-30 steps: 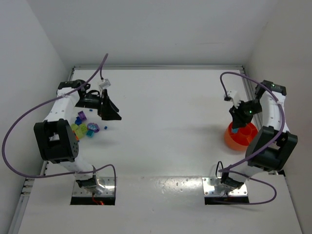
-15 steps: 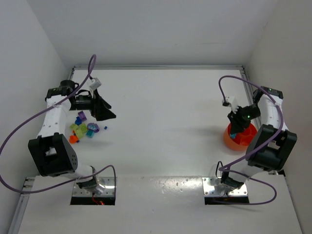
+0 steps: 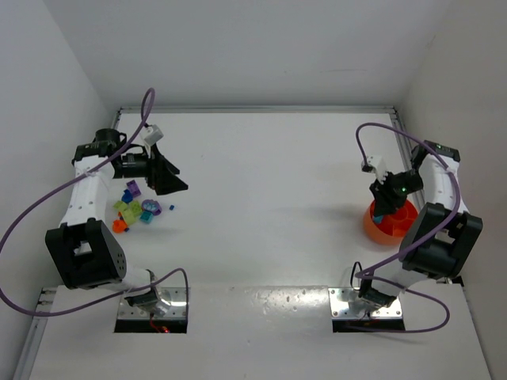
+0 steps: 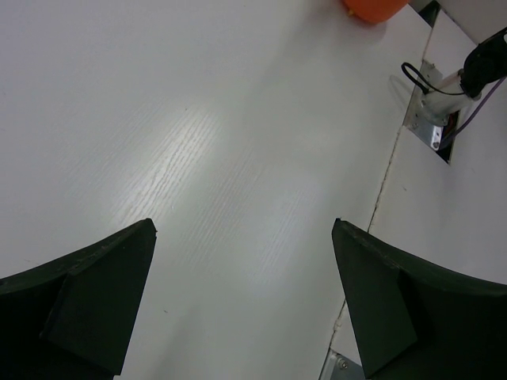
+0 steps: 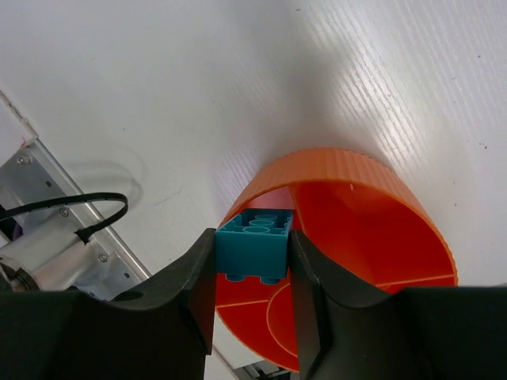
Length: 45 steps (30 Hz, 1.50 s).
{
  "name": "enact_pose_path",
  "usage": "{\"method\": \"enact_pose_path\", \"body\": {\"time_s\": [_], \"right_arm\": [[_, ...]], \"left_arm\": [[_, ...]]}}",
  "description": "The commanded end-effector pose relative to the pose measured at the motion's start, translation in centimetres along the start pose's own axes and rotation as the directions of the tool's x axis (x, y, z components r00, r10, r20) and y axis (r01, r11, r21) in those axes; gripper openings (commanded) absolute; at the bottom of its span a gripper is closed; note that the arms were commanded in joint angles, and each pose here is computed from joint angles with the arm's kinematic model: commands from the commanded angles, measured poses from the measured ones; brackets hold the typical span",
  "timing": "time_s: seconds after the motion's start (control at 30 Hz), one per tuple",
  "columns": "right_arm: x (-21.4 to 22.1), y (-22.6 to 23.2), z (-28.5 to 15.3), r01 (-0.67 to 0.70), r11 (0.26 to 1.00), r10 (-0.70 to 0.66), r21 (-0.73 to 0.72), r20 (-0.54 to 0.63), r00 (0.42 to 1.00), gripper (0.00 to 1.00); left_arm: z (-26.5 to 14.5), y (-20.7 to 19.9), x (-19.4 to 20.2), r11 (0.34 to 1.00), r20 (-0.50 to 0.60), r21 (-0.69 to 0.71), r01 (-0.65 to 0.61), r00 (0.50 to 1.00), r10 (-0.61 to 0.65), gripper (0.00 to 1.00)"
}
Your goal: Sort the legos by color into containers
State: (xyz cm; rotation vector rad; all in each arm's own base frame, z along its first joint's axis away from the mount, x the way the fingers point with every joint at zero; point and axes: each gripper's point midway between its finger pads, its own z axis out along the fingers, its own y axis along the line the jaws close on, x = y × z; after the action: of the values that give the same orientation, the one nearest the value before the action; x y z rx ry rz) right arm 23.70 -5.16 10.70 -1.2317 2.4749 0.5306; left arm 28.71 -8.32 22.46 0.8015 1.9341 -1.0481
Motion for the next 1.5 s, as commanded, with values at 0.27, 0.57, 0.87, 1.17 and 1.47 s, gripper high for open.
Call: {"method": "enact_pose_path", "body": {"time_s": [0.27, 0.57, 0.87, 1.17, 1.47], "right_arm": [[-0.2, -0.5, 0.7, -0.006, 0.996, 0.001, 0.092, 0.051, 0.999, 0.06], [-0.3, -0.9, 0.7, -0.025, 0.994, 0.019, 0.106, 0.058, 0.998, 0.28], [-1.9, -2.0, 0.0, -0.076, 0.983, 0.055, 0.169, 0.130, 0.990, 0.54], [-4.1, -3.4, -1.0, -0.110, 0.976, 0.068, 0.190, 0.213, 0.975, 0.55], [-8.2, -3.0, -2.1, -0.192, 0.967, 0.127, 0.166, 0.340, 0.932, 0.55]], "left_arm": [[-0.7, 0.1, -1.2, 0.998, 0.042, -0.022, -0.061, 0.997, 0.061, 1.00], [-0.9, 0.3, -1.3, 0.998, 0.047, -0.033, -0.058, 0.997, 0.060, 1.00], [-1.6, 1.1, -1.5, 0.997, 0.062, -0.065, -0.044, 0.997, 0.048, 1.00], [-2.6, 2.3, -1.1, 0.993, 0.072, -0.113, -0.025, 0.997, 0.033, 1.00], [-9.0, 8.8, 1.0, 0.866, 0.092, -0.489, 0.105, 0.993, -0.069, 1.00]]}}
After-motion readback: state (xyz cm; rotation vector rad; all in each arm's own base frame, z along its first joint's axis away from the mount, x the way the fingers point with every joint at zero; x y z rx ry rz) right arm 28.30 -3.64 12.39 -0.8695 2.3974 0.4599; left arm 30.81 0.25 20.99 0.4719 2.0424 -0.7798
